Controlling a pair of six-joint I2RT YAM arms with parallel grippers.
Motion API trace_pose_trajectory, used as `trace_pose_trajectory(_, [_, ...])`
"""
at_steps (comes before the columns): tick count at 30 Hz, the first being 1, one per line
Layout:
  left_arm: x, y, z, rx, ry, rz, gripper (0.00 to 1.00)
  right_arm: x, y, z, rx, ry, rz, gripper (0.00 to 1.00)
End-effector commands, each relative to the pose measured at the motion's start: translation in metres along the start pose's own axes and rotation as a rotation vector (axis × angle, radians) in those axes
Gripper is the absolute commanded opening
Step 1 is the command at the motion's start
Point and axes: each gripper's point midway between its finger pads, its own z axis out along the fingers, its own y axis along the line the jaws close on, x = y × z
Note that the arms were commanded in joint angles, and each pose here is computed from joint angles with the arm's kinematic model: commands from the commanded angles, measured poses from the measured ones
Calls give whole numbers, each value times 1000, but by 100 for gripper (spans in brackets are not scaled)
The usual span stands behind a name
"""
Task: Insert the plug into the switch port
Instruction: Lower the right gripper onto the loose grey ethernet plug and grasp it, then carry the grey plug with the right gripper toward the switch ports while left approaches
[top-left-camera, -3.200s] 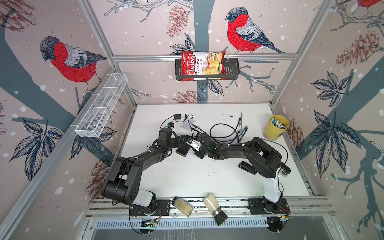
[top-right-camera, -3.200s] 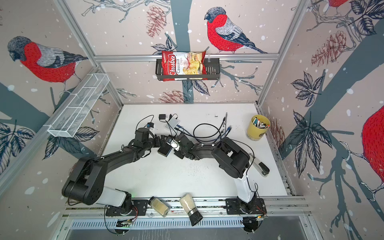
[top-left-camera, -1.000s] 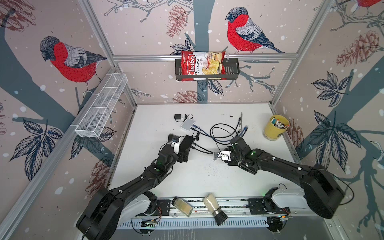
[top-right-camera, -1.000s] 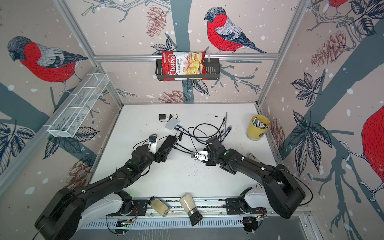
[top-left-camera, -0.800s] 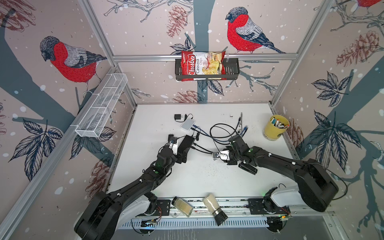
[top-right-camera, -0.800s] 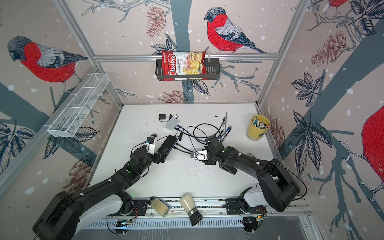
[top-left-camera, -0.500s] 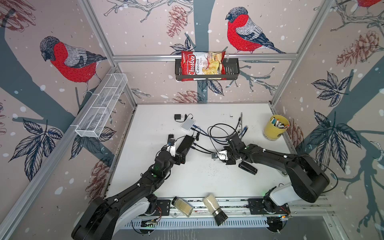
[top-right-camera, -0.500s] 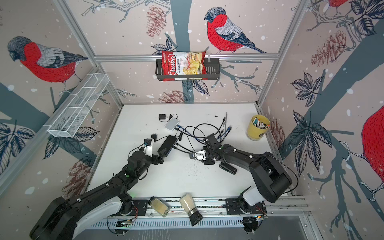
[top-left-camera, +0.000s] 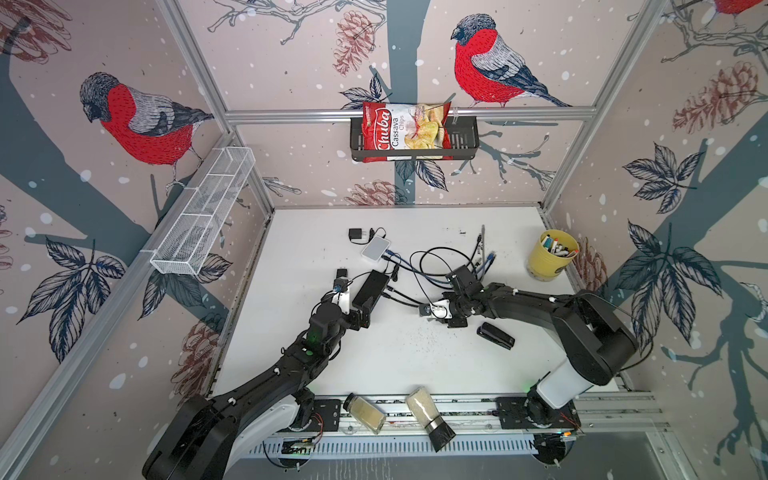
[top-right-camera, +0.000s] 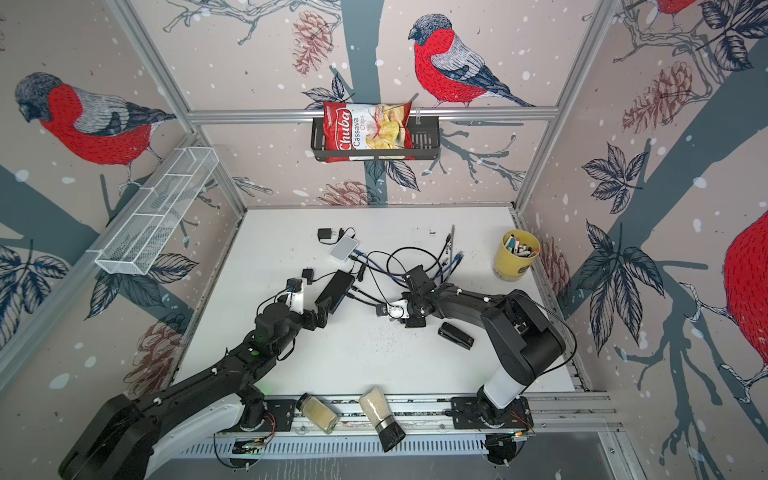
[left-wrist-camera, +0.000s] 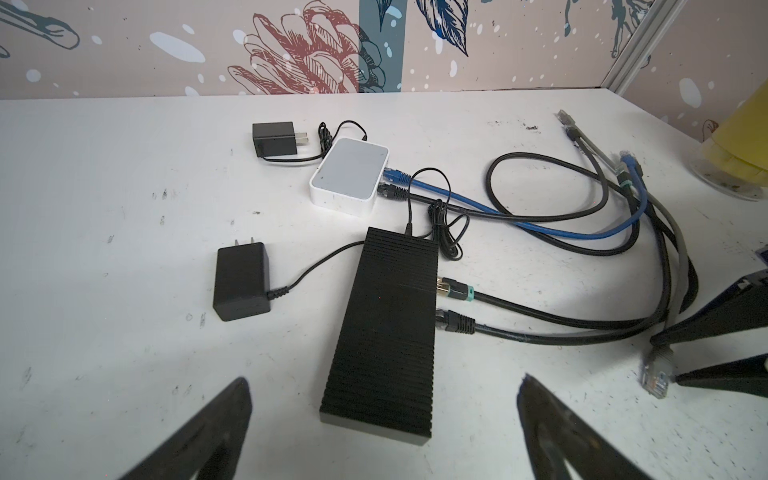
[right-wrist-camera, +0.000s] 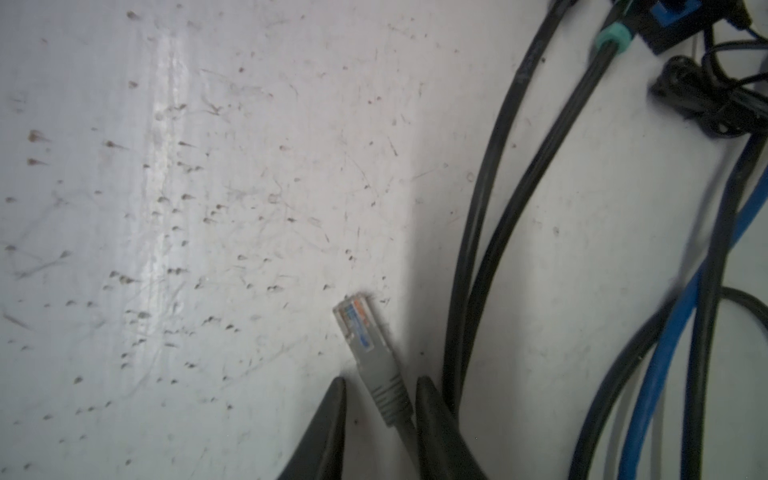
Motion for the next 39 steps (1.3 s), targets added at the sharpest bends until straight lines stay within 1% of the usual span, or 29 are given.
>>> trace_pose_trajectory(1, [-9,-4,0,18,-32,-16,98,4,8,2,-42,7,-2,30])
trace_pose_trajectory(5, [-11,-4,0,20,-36,-16,98,8,7,3,-62,20,-6,30])
trace_pose_trajectory(10, [-12,-4,0,19,-37,-15,98,15,11,4,-112,44,-1,24])
trace_pose_trajectory(19, [-14,-7,-1,30,-38,-11,98,19,18,3,-221,75,21,23])
trace_pose_trajectory(21, [-14,-7,0,30,-36,-11,98,20,18,4,-238,86,21,20])
trace_pose_trajectory(24, [-15,-6,0,22,-37,-13,98,16,16,5,-245,75,32,12])
trace_pose_trajectory(26, [-16,-2,0,-2,-38,-25,98,10,12,3,-236,53,52,6])
trace_pose_trajectory(29, [-17,9,1,-63,-29,-52,98,0,5,-2,-210,21,92,4])
trace_pose_trajectory(32, [-19,14,1,-92,-24,-66,98,-14,-3,-8,-156,-16,112,2])
trace_pose_trajectory(36, [-21,21,3,-131,-10,-90,98,-38,-9,-18,-72,-68,95,1])
trace_pose_trajectory(39, [-19,28,5,-158,25,-123,98,-55,-9,-27,-7,-98,70,1])
